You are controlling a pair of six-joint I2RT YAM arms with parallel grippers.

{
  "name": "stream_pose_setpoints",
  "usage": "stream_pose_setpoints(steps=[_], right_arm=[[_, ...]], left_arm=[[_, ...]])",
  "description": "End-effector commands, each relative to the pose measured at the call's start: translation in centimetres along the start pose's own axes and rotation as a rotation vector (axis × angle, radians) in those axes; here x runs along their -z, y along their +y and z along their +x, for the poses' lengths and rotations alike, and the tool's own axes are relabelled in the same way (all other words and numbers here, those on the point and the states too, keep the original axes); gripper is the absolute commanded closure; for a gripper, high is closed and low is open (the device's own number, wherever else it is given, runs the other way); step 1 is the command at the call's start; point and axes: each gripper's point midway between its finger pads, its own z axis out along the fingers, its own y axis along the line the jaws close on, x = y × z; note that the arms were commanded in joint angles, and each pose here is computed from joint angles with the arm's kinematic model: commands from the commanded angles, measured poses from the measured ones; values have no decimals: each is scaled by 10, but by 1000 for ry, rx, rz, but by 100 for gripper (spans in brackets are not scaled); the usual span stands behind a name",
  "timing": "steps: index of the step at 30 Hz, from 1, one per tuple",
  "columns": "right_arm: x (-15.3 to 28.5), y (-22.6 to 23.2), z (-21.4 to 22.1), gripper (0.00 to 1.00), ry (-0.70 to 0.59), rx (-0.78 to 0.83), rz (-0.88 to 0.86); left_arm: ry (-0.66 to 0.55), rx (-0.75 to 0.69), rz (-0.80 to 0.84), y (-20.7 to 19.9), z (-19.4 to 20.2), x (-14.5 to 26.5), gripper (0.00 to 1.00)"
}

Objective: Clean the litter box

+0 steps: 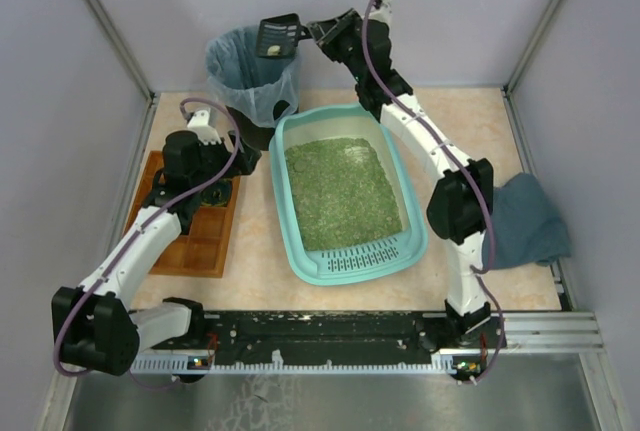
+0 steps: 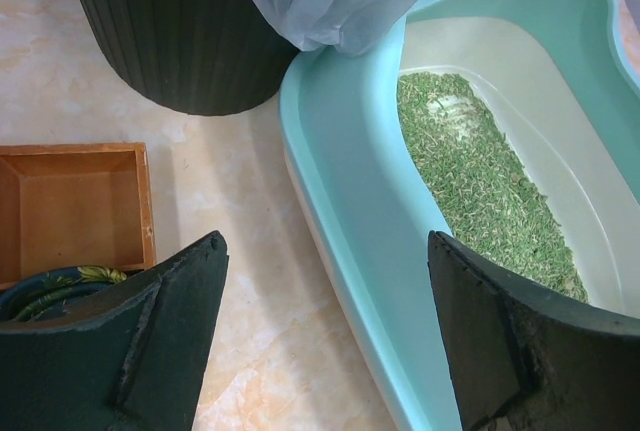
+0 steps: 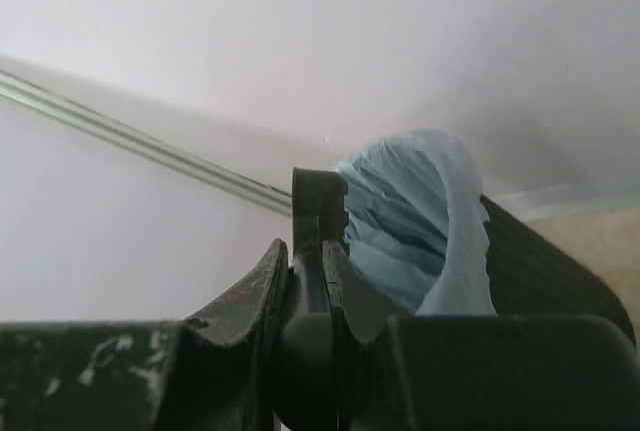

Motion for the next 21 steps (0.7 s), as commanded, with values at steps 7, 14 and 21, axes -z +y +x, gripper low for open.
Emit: stream_pose_setpoints(steps=[7,14,21], right_arm=[[-16,50,-3,100,-45,366,-210],[-19,60,5,100,-72,602,-276],[-15,74,15,100,-119,906,-289]], left_arm=[[-46,-16,34,-7,-10,5,13],[-51,-18,28,-6,-11,6,13],[-53,-15,18,-4,-11,6,12]])
